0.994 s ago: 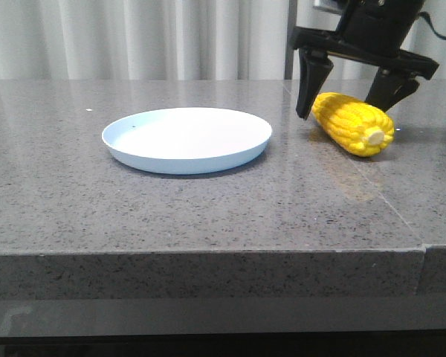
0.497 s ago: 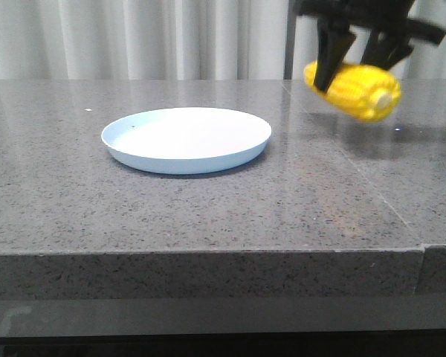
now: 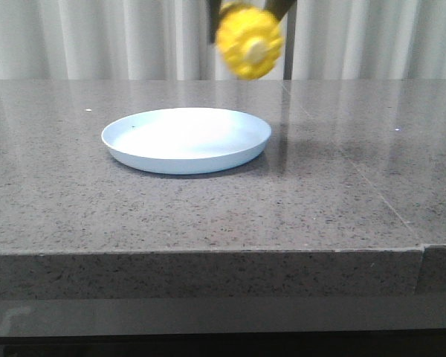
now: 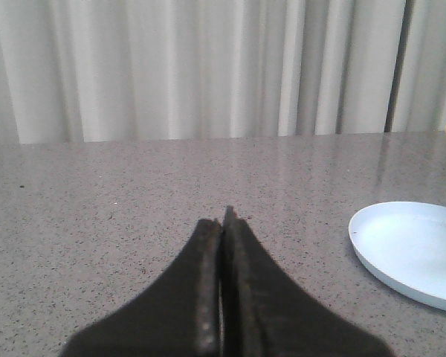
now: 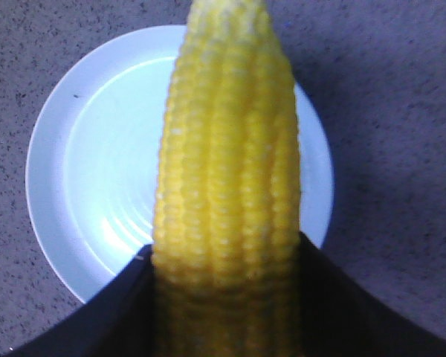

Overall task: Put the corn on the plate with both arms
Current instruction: 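Lift the corn and carry it over the plate with the right gripper, then lower the corn onto the plate and open the right gripper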

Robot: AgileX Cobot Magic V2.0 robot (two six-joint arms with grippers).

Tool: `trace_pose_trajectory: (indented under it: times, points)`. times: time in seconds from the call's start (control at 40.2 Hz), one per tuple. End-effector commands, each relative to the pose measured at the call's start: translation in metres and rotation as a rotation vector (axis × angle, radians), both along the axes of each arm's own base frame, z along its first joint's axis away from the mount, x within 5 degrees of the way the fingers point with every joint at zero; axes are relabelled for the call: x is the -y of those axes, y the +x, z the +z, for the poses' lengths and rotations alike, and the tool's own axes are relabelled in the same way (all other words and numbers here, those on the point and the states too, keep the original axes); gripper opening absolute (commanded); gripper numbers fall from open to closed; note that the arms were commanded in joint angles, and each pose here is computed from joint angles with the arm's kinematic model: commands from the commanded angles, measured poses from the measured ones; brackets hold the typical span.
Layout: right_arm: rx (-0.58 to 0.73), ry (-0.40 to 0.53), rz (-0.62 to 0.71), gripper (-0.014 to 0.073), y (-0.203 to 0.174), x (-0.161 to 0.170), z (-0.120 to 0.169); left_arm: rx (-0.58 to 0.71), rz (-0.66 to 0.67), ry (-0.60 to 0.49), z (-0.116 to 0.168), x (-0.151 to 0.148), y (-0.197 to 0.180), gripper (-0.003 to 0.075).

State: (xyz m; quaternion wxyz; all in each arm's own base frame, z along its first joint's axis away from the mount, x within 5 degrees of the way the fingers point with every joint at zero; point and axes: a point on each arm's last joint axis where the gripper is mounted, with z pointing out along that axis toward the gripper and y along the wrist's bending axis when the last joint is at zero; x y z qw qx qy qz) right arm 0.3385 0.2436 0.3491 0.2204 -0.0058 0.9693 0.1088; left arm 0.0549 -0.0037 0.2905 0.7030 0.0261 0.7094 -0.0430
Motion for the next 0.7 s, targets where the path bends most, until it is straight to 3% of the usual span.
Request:
trace_pose_trajectory:
  times: [0.0,0.373,0.447,0.671]
  points:
    - [0.087,0.099,-0.047,0.0090,0.002,-0.006,0.017,0.086,-0.019,-0.013,0.015,0.001,-0.001,-0.0020]
    - [0.051,0.118,-0.066,0.0155,0.025,-0.026,-0.026,0.086,-0.019,-0.013,0.015,0.001,-0.001,-0.0020]
    - [0.053,0.123,-0.065,0.0214,0.026,-0.028,-0.028,0.086,-0.019,-0.013,0.015,0.001,-0.001,-0.0020]
    - [0.043,0.121,-0.067,0.0531,0.026,-0.027,-0.028,0.086,-0.019,-0.013,0.015,0.001,-0.001,-0.0020]
